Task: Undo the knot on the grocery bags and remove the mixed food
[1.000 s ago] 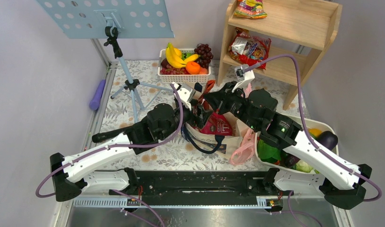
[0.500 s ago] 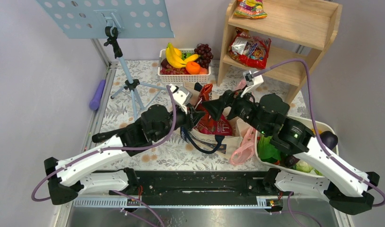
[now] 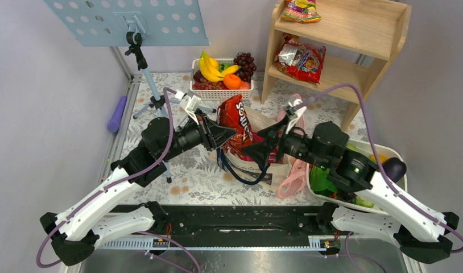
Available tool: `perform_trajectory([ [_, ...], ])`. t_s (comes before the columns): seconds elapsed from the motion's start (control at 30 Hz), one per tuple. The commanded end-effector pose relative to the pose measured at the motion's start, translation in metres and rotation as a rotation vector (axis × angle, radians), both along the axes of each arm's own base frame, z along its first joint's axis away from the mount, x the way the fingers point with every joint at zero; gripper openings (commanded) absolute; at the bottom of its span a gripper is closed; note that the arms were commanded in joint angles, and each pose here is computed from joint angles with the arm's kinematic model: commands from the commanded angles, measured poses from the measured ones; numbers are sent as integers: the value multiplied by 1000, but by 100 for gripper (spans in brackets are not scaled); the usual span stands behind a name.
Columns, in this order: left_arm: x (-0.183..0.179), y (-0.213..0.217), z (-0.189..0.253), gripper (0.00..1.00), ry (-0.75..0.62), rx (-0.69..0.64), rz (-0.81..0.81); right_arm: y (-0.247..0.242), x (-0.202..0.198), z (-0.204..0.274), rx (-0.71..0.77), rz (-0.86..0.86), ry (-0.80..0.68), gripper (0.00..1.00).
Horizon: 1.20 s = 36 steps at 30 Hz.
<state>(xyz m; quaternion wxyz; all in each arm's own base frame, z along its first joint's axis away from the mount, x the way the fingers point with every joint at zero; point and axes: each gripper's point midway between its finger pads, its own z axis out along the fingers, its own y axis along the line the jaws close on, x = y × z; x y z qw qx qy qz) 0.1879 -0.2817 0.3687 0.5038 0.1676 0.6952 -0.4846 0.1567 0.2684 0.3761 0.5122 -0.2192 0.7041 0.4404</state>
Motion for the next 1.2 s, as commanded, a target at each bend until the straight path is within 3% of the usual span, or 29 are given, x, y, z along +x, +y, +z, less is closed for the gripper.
perform_trajectory([
  [0.0,-27,0,49,0,-21,-190,-122,24,-9,-4,-3,129,-3,99],
  [0.33,-34,-3,58,0,3,-267,-165,26,19,-12,19,-24,-130,99],
  [0.53,-39,4,62,0,-86,-237,-182,14,17,0,92,-57,-146,100],
  [0.7,-60,7,64,0,-169,-210,-278,14,3,3,45,36,-106,99],
  [1.17,-99,9,81,0,-246,-291,-477,39,-34,39,217,305,-71,96],
])
